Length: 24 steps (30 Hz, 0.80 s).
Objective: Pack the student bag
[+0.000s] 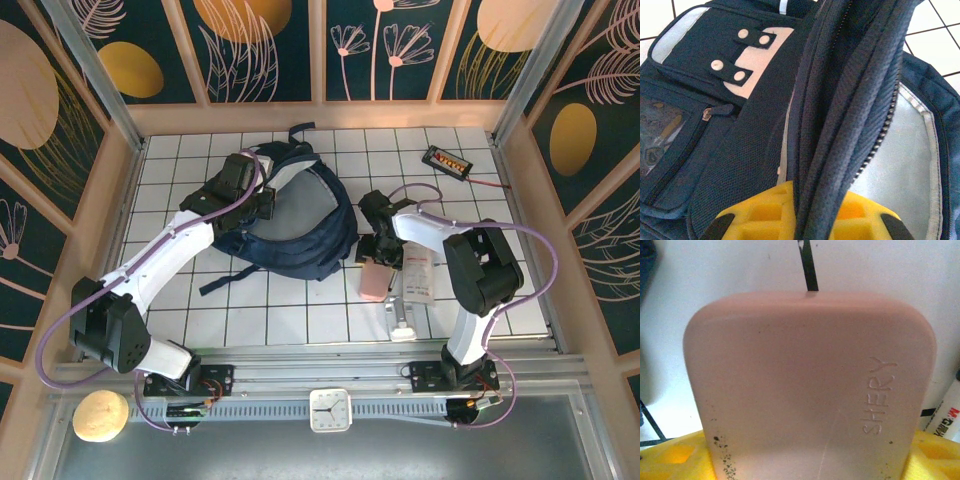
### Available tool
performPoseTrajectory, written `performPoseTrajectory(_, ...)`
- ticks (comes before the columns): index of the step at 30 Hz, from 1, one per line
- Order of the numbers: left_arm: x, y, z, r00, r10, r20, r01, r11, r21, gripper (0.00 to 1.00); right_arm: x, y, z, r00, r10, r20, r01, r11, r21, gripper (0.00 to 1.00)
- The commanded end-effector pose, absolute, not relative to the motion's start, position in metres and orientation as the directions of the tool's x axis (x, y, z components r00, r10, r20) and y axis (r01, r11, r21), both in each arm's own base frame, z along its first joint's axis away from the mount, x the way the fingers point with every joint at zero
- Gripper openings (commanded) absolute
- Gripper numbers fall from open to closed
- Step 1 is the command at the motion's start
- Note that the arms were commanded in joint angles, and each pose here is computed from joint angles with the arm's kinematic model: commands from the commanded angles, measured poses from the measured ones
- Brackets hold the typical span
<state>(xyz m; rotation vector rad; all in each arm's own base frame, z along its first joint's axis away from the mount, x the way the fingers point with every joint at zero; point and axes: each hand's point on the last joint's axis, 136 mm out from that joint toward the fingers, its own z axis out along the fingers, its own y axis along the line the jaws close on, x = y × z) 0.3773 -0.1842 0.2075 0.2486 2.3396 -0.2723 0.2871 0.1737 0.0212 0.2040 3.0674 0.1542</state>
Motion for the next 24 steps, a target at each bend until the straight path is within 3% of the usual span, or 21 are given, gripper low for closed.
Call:
performPoseTrajectory(1,0.377,-0.188,0.224,-0.672,0.041,-0.739,0.257,0.949,-0.181,0.0,0.297,0.175,0.041,-0.982,0.149,-0.117,0.137,0.984,0.11,0.63)
performPoseTrajectory(10,0.366,-0.191,0.244,-0.642,-0.001,-0.767,0.284,0.929,-0.239,0.0,0.331,0.19,0.161,-0.942,0.259,-0.212,0.161,0.907,0.39,0.6)
performPoseTrajectory(15,0.36,-0.198,0.258,-0.62,-0.062,-0.782,0.305,0.9,-0.313,0.0,0.365,0.227,0.228,-0.917,0.34,-0.207,0.13,0.747,0.651,0.6)
performPoseTrajectory(19,0.359,-0.203,0.268,-0.602,-0.105,-0.792,0.323,0.875,-0.361,0.0,0.396,0.272,0.234,-0.927,0.359,-0.109,0.134,0.588,0.798,0.58)
performPoseTrajectory(24,0.36,-0.205,0.274,-0.574,-0.156,-0.804,0.326,0.857,-0.4,0.0,0.429,0.309,0.204,-0.923,0.38,-0.056,0.179,0.555,0.812,0.57)
